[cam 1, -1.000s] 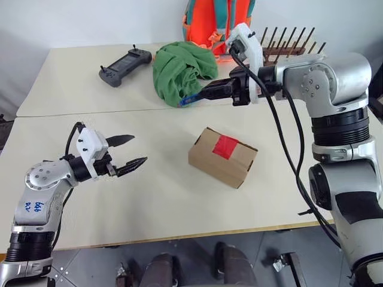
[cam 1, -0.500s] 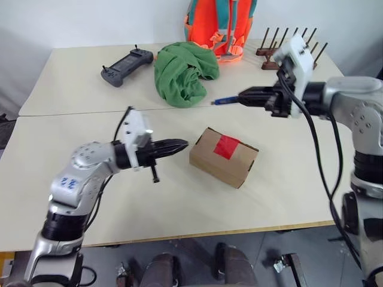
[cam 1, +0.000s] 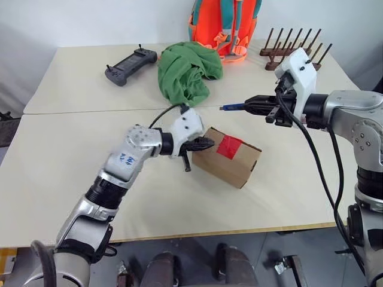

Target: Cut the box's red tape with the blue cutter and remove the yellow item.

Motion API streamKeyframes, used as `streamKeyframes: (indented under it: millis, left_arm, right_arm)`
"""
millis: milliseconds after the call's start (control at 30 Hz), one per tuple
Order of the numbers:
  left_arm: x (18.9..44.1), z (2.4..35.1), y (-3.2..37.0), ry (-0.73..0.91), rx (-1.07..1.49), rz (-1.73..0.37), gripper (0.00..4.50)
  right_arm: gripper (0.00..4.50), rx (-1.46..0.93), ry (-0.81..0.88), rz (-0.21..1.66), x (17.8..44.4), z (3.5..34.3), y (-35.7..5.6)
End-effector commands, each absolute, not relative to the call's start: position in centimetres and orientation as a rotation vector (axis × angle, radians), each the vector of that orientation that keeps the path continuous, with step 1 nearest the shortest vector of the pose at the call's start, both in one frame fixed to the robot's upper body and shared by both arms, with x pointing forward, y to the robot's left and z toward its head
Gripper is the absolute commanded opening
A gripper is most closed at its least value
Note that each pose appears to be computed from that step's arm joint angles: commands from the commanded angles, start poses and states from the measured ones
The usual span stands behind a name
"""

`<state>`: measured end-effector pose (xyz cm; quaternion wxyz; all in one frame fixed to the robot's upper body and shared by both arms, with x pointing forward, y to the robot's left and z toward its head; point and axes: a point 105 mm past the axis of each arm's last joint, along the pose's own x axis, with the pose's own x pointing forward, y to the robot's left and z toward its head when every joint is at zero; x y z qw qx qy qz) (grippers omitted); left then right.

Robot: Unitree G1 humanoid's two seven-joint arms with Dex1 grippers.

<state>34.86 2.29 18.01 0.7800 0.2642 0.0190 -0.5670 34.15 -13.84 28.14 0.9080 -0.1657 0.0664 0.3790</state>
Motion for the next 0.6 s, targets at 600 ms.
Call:
streamKeyframes:
  millis: [600]
  left_arm:
    - [36.6, 18.4, 2.7, 0.15, 0.616, -1.199, 0.0]
  right_arm:
    - [0.17, -0.417, 0.178, 0.818, 33.2, 26.1, -14.0]
